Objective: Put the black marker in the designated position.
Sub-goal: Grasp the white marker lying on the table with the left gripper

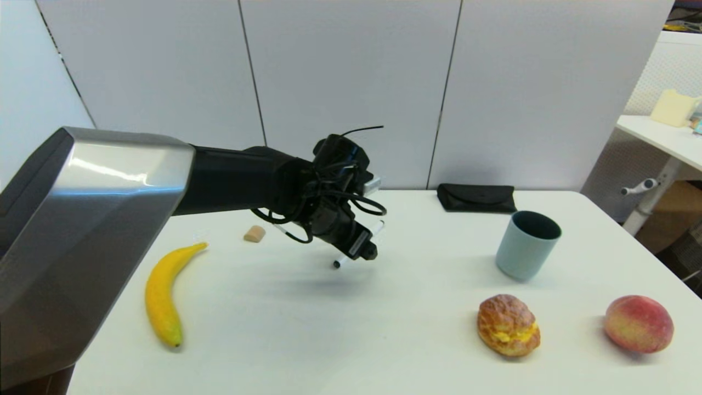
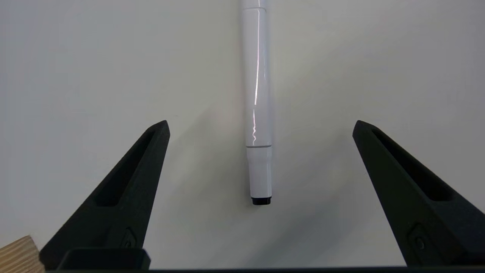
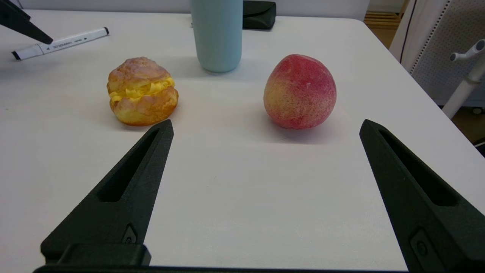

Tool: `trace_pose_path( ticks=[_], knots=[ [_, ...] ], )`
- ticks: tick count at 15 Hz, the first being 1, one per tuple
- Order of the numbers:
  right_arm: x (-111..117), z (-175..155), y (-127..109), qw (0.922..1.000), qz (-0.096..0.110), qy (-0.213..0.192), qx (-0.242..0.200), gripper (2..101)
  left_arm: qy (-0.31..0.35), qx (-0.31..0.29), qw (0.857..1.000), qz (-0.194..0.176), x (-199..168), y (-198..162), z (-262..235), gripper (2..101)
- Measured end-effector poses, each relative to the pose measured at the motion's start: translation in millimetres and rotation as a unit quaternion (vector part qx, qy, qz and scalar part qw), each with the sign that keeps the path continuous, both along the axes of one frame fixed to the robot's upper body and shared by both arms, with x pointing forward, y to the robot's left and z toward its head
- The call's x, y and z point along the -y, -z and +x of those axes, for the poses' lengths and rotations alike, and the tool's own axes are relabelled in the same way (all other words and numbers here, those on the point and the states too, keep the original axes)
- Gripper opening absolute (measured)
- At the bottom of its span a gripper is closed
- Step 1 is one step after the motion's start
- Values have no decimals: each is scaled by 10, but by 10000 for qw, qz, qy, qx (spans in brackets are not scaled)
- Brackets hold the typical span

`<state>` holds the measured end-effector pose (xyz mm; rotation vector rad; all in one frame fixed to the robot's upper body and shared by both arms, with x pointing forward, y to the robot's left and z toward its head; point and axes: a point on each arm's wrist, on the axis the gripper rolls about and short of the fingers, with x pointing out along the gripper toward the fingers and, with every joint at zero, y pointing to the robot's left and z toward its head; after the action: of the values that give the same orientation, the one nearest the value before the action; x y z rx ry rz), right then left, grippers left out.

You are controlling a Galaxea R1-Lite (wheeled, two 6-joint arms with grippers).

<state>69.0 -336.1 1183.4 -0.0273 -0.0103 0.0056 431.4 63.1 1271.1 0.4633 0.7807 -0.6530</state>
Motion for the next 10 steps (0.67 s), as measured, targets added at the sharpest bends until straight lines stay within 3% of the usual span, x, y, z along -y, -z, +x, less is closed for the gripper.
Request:
trace_pose_path(
  ticks=[10],
  knots=[
    [0, 0, 0, 10000, 2, -5, 0, 973, 52, -25, 9999, 100, 84, 130, 51, 979]
  ],
)
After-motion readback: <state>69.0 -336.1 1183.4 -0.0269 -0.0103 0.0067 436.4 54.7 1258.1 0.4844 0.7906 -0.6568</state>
